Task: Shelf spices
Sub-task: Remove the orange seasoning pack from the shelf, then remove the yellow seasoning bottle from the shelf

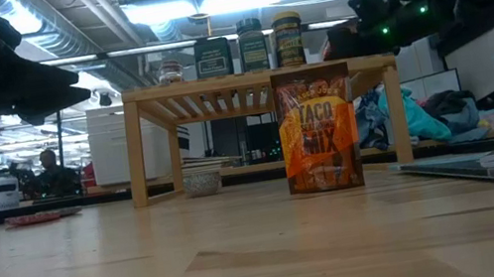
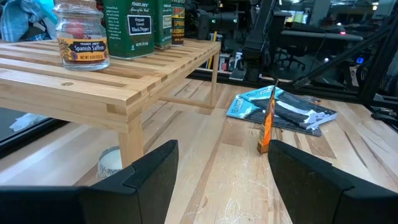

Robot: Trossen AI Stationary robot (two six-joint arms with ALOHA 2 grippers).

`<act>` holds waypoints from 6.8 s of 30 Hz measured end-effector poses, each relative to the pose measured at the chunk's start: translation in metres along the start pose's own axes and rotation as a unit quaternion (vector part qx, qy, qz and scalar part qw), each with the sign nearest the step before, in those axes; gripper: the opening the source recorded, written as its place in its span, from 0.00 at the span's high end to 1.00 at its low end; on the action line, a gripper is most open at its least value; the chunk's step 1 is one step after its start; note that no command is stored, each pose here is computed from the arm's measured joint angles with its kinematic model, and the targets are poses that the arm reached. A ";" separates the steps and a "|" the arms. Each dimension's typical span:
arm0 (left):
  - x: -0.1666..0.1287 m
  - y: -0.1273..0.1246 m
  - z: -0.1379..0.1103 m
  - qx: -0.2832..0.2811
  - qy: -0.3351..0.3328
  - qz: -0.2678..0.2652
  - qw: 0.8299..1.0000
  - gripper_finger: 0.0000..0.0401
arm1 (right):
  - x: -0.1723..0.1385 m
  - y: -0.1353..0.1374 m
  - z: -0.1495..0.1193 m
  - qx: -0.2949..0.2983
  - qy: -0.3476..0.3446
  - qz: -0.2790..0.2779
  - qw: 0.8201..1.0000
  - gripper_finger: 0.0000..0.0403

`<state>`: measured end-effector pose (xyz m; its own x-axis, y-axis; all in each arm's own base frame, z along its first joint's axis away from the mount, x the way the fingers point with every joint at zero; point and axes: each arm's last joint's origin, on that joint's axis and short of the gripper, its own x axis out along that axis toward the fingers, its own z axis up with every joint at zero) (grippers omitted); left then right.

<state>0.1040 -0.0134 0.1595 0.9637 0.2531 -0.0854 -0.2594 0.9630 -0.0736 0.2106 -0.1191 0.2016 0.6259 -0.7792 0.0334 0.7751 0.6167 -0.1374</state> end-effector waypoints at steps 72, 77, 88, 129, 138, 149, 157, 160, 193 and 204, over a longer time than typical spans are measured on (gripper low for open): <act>0.000 0.000 0.000 0.000 0.000 0.000 1.000 0.40 | -0.206 0.223 -0.031 0.094 0.094 0.288 0.948 0.87; 0.000 0.000 0.000 0.000 0.000 0.000 1.000 0.40 | -0.204 0.233 -0.040 0.075 0.101 0.287 0.950 0.87; 0.000 0.000 0.000 0.000 0.000 0.000 1.000 0.40 | -0.184 0.238 -0.060 -0.023 0.149 0.278 0.949 0.87; 0.000 0.000 0.000 0.000 0.000 0.000 1.000 0.40 | -0.171 0.231 -0.072 -0.124 0.170 0.275 0.938 0.62; 0.000 0.000 0.000 0.000 0.000 0.000 1.000 0.40 | -0.170 0.235 -0.066 -0.088 0.153 0.279 0.944 0.45; 0.000 0.000 0.000 0.000 0.000 0.000 1.000 0.40 | -0.170 0.230 -0.049 -0.077 0.144 0.274 0.948 0.44; 0.000 0.000 0.000 0.000 0.000 0.000 1.000 0.40 | -0.188 0.227 -0.043 -0.101 0.124 0.251 0.955 0.44; 0.000 0.000 0.000 0.000 0.000 0.000 1.000 0.40 | -0.200 0.225 -0.041 -0.117 0.108 0.236 0.959 0.44; 0.000 0.000 0.000 0.000 0.000 0.000 1.000 0.40 | -0.135 0.130 0.055 -0.062 0.112 0.067 0.989 0.43; 0.000 0.000 0.000 0.000 0.000 0.000 1.000 0.40 | -0.072 0.104 0.063 -0.053 0.125 0.091 0.987 0.43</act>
<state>0.1040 -0.0133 0.1595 0.9636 0.2535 -0.0851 -0.2599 0.9628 -0.0737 0.2515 0.0077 0.2476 0.7024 -0.6686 -0.2441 0.6304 0.7436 -0.2228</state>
